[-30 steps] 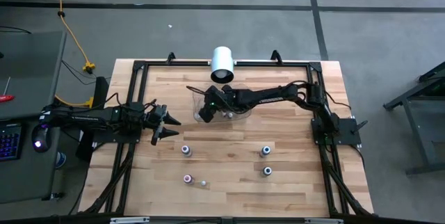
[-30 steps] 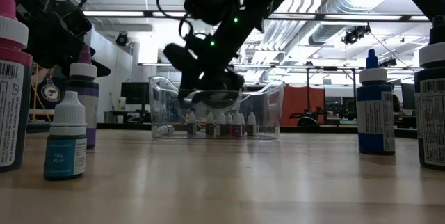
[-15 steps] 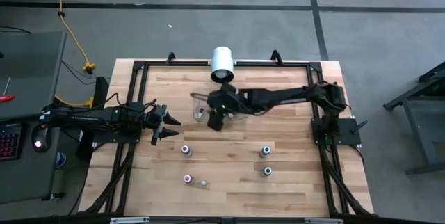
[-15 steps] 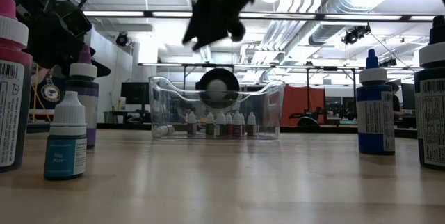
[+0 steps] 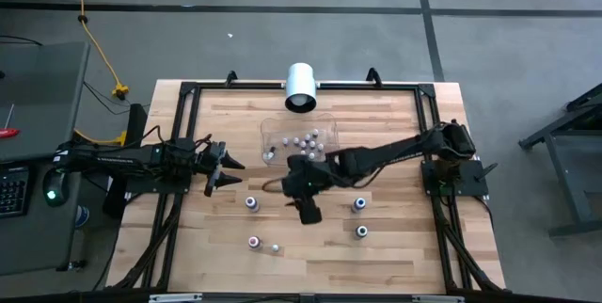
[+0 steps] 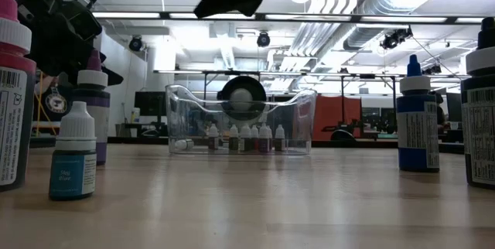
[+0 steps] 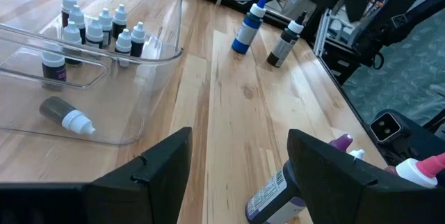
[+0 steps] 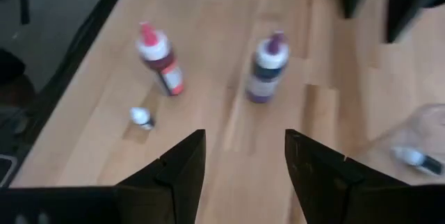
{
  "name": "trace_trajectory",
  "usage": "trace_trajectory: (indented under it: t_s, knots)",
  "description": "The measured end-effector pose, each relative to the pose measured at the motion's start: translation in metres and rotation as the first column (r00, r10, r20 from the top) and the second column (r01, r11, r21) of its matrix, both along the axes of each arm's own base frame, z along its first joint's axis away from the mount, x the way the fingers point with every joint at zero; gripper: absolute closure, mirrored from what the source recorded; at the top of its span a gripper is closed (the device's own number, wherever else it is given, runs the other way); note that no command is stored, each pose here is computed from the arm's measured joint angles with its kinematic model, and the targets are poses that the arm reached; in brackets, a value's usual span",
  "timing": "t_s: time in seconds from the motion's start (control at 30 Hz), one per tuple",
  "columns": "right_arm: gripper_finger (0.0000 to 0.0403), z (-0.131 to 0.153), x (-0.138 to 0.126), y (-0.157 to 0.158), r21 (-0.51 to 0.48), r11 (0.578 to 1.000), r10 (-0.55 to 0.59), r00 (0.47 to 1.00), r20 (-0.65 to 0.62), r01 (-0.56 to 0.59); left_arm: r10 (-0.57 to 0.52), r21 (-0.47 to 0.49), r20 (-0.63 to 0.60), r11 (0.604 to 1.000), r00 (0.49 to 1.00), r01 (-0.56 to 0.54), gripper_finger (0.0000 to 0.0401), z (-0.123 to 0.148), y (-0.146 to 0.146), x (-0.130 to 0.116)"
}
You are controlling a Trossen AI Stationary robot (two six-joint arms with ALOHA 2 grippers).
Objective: Pick & Place food coloring
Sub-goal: Put the small blue food coloring bottle into the transparent bin
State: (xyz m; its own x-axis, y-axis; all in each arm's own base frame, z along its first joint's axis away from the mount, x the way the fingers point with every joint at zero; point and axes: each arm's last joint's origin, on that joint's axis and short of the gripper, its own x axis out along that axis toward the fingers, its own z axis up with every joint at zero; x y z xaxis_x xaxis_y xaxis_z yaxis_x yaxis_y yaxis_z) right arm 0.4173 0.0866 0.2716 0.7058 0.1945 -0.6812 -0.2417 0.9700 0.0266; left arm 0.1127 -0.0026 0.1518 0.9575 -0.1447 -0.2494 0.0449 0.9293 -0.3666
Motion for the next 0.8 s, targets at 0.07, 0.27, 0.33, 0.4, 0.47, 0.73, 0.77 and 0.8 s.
trace_trajectory:
  t_s: [0.07, 0.27, 0.33, 0.4, 0.47, 0.73, 0.77, 0.8]
  knots:
    - [0.0217, -0.007, 0.001, 0.01, 0.004, 1.0, 0.017, 1.0, -0.017, -0.017, 0.0, 0.0, 0.0, 1.0, 1.0, 0.0, 0.0167, 0.0, 0.0, 0.0]
    - [0.0217, -0.04, 0.01, 0.04, 0.048, 0.999, 0.021, 0.997, -0.071, -0.018, 0.0, 0.0, -0.001, 1.0, 1.0, 0.0, 0.0167, 0.0, 0.0, 0.0]
    - [0.0218, -0.054, 0.014, 0.052, 0.056, 0.998, 0.028, 0.997, -0.071, -0.024, 0.0, 0.0, 0.0, 1.0, 1.0, 0.0, 0.0167, 0.0, 0.0, 0.0]
    - [0.0217, -0.066, 0.019, 0.064, 0.072, 0.997, 0.038, 0.998, -0.049, -0.034, 0.0, 0.0, 0.0, 1.0, 1.0, 0.0, 0.0167, 0.0, 0.0, 0.0]
    - [0.0217, -0.075, 0.021, 0.076, 0.095, 0.995, 0.041, 0.999, -0.031, -0.038, 0.0, 0.0, 0.0, 1.0, 1.0, 0.0, 0.0167, 0.0, 0.0, 0.0]
    - [0.0217, -0.093, 0.021, 0.101, 0.107, 0.994, -0.011, 1.0, -0.012, 0.012, 0.0, 0.0, 0.0, 1.0, 1.0, 0.0, 0.0167, 0.0, 0.0, 0.0]
    - [0.0217, -0.095, 0.022, 0.103, 0.116, 0.993, -0.017, 1.0, -0.006, 0.018, 0.0, 0.0, 0.0, 1.0, 1.0, 0.0, 0.0167, 0.0, 0.0, 0.0]
    - [0.0217, -0.096, 0.022, 0.104, 0.12, 0.992, -0.024, 1.0, -0.008, 0.025, 0.0, 0.0, 0.0, 1.0, 1.0, 0.0, 0.0167, 0.0, 0.0, 0.0]
